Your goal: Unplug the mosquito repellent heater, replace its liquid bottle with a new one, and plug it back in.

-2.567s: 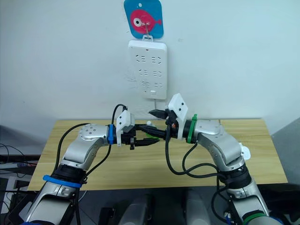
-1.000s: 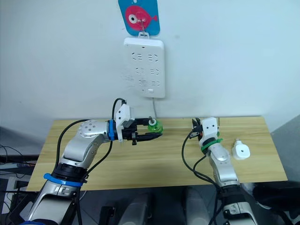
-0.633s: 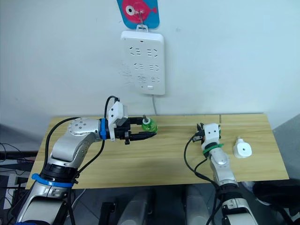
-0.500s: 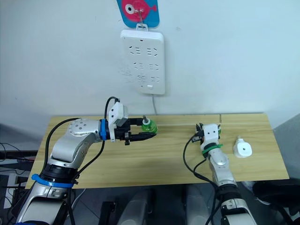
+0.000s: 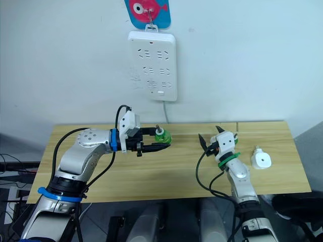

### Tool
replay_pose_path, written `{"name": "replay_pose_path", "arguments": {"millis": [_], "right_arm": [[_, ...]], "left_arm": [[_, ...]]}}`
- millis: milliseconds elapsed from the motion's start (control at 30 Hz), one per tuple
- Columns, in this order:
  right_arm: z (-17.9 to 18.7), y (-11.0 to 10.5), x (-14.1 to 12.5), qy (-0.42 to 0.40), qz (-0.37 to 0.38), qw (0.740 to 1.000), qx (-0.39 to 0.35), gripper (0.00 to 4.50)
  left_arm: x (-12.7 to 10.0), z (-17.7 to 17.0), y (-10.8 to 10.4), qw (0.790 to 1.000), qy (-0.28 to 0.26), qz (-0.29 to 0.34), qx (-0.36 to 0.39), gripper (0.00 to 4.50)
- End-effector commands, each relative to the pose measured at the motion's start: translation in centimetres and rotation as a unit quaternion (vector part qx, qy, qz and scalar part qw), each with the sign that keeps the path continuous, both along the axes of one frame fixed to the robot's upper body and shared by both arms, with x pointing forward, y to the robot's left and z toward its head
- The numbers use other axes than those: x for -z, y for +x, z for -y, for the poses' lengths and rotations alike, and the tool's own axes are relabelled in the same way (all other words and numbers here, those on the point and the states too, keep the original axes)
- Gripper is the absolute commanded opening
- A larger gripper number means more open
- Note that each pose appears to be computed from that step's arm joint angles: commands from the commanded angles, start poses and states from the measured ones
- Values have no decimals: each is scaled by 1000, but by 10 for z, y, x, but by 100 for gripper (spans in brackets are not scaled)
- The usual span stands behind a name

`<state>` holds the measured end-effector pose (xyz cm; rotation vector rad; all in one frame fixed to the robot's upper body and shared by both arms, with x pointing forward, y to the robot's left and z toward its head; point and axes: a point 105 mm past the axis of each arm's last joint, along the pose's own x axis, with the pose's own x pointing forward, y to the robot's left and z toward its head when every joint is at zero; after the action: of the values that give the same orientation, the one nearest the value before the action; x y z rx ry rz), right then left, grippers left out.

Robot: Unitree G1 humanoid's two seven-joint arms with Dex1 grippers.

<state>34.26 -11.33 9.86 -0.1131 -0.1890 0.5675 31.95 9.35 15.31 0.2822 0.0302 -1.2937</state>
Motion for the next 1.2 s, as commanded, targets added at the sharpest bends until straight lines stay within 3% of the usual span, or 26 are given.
{"name": "replay_pose_path", "arguments": {"millis": [33,100,300,500,733,967,1200], "right_arm": [[-25,-26,-39,11,-9,991,-131,330],[-30,-36,-49,-4,-35,983,-181,264],[-47,-49,-78,-31,-68,963,-259,264],[-72,-49,-94,-36,-60,956,-286,264],[-90,-57,-94,-48,-62,943,-323,264],[-91,-45,-84,-73,-59,951,-296,264],[-89,-42,-78,-98,-50,951,-290,86]], "left_arm": [[-8,3,3,1000,-9,29,4,227],[-9,5,4,999,-10,34,11,227],[-6,11,2,999,-9,35,35,227],[-5,17,-1,998,-7,31,52,227],[-7,19,-2,998,-10,29,56,227],[-9,22,-3,998,-12,26,60,227],[-10,23,-4,998,-17,19,62,227]]}}
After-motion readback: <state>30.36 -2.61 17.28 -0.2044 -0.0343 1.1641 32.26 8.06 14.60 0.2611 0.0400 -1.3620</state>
